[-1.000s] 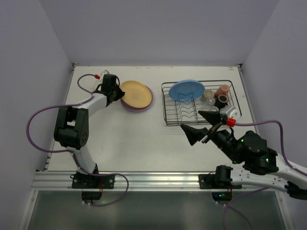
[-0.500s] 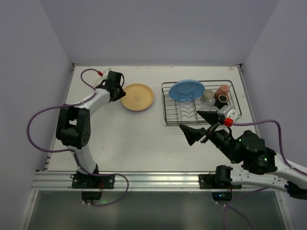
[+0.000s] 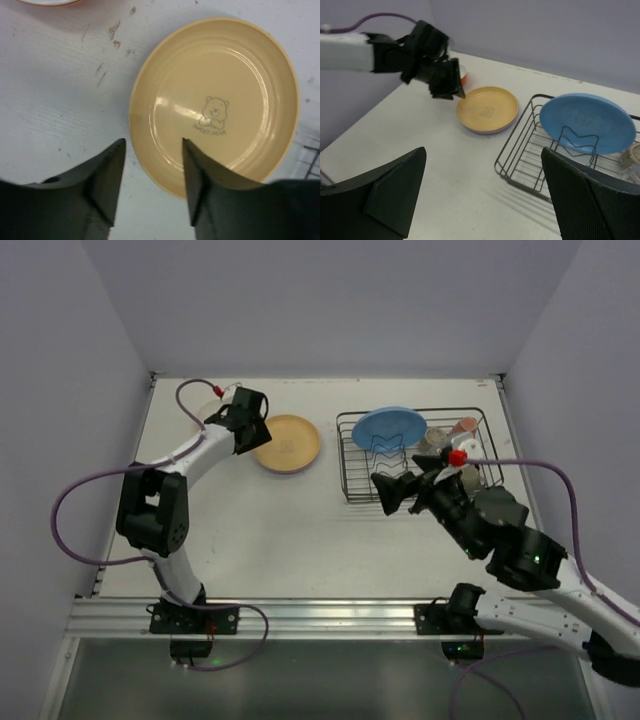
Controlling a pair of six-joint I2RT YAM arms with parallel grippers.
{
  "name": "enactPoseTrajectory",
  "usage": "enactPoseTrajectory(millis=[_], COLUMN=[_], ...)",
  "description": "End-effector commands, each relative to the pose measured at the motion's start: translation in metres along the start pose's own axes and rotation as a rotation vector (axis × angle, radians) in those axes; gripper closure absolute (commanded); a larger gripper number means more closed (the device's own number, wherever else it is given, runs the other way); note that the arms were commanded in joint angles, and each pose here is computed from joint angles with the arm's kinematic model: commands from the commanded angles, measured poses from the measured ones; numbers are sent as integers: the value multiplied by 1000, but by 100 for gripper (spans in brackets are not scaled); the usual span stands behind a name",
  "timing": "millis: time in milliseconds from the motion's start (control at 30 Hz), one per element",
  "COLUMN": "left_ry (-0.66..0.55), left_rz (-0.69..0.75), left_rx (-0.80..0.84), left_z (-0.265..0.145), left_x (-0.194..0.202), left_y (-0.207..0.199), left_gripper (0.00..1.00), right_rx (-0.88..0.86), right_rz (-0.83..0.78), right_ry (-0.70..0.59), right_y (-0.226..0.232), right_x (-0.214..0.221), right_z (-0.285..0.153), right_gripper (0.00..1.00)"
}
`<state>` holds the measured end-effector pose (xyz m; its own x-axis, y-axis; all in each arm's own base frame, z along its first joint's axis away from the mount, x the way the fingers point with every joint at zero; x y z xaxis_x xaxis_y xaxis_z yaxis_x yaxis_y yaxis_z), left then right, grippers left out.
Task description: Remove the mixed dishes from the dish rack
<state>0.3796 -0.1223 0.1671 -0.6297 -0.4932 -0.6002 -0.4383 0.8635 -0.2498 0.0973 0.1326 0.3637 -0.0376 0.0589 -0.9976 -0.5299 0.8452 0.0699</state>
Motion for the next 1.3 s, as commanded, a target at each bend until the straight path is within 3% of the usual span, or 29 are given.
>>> enactPoseTrajectory(millis=[0, 33, 67, 133, 300, 433, 533, 733, 1000, 1067, 1100, 1200, 1267], left_ry=[-167, -175, -223, -233, -296, -303, -307, -339, -323, -327, -325, -314, -314], left_rz=[-17, 1, -13, 19, 83, 248, 314, 292, 299, 296, 297, 304, 305], left_rx=[133, 147, 195, 205, 302, 294, 273, 283, 303, 310, 313, 326, 329], left_z=[-80, -92, -120, -138, -198, -214, -213, -209, -206, -207, -207, -206, -206], left_x=[-25, -19, -25, -16, -6, 11, 25, 37, 40, 40, 41, 42, 42], left_y=[-16, -15, -12, -1, 43, 79, 99, 113, 112, 112, 111, 110, 110], left_gripper=[41, 24, 17, 2, 0, 0, 0, 0, 0, 0, 0, 0, 0], right_rx=[-15, 59, 76, 98, 205, 506, 597, 823, 961, 987, 977, 997, 1004], right_rz=[195, 223, 285, 389, 846, 1263, 1400, 1576, 1571, 1557, 1555, 1537, 1525], right_ry=[130, 171, 168, 129, 56, -102, -148, -117, -147, -159, -173, -193, -209], right_y=[-15, -27, -28, -40, -69, -91, -99, -114, -126, -130, -131, -136, -140], right_x=[-10, -4, -4, -7, -9, -1, 4, 36, 58, 64, 62, 70, 76], right_z=[36, 56, 65, 89, 135, 164, 182, 218, 237, 244, 248, 260, 267], right_gripper=[1, 1, 1, 1, 1, 5, 5, 7, 14, 20, 28, 32, 40])
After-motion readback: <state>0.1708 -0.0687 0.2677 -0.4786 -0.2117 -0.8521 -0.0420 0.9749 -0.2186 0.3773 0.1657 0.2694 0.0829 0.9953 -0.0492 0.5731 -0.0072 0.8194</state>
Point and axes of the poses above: each gripper's point midway between its finger pads, its own z axis out along the fingers, its own y axis along the line the jaws close on, x = y × z, the point moved 10 cm from there along -z, back along the fingers, and after that the axes turned 4 degrees about -z, right-handed, at the moved point
